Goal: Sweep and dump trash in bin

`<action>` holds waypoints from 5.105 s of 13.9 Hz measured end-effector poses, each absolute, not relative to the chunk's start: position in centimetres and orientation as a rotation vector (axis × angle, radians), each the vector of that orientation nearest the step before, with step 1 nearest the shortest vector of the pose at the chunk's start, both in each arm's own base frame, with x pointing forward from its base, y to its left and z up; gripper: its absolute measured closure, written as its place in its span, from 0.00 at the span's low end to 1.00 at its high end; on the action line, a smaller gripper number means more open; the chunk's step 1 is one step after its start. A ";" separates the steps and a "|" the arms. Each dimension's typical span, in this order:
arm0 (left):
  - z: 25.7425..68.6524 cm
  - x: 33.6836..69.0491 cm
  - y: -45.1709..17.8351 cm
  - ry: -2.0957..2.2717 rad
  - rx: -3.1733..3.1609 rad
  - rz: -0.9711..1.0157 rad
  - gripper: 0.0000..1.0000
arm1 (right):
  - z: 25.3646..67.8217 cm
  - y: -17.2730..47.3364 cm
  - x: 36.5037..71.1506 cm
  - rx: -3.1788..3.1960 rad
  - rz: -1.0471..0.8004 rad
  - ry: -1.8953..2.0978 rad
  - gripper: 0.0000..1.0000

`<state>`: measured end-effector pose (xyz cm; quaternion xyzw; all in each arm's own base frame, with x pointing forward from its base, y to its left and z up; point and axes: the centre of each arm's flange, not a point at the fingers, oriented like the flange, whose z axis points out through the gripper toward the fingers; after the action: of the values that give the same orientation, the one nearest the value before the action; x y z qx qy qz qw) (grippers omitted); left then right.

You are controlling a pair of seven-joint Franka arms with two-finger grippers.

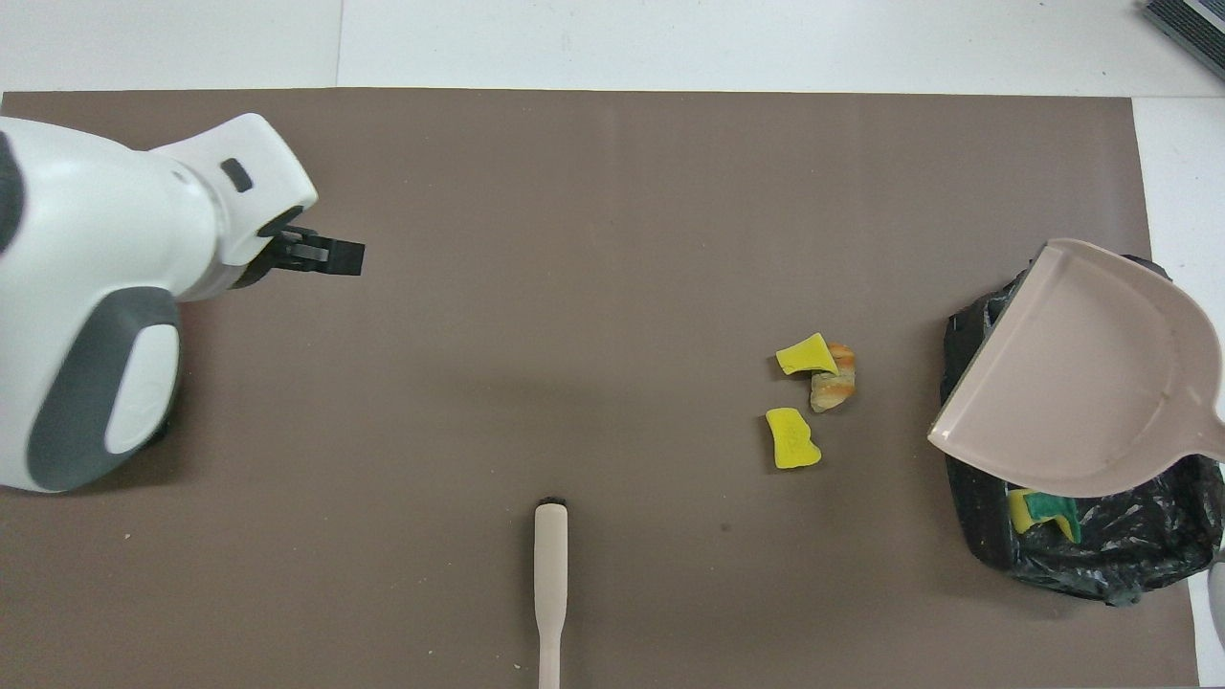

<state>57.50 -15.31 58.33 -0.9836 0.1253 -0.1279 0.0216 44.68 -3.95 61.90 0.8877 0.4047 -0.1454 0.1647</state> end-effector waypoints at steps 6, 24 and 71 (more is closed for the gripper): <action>66.2 54.6 -5.4 0.319 -3.131 -0.234 0.00 | 59.5 7.4 45.2 2.832 -0.232 0.545 0.68; 67.4 53.9 -3.6 0.416 -3.159 -0.009 0.00 | 40.0 37.9 57.3 3.193 -0.057 -0.137 0.68; 37.6 53.9 -35.0 0.370 -3.162 -0.036 0.00 | 32.6 44.2 22.9 3.195 -0.255 0.258 0.74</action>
<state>53.91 -34.99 37.58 -0.9929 0.1163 -0.0114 -0.0212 22.88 44.21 32.55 0.9929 0.0801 -0.0793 -0.0368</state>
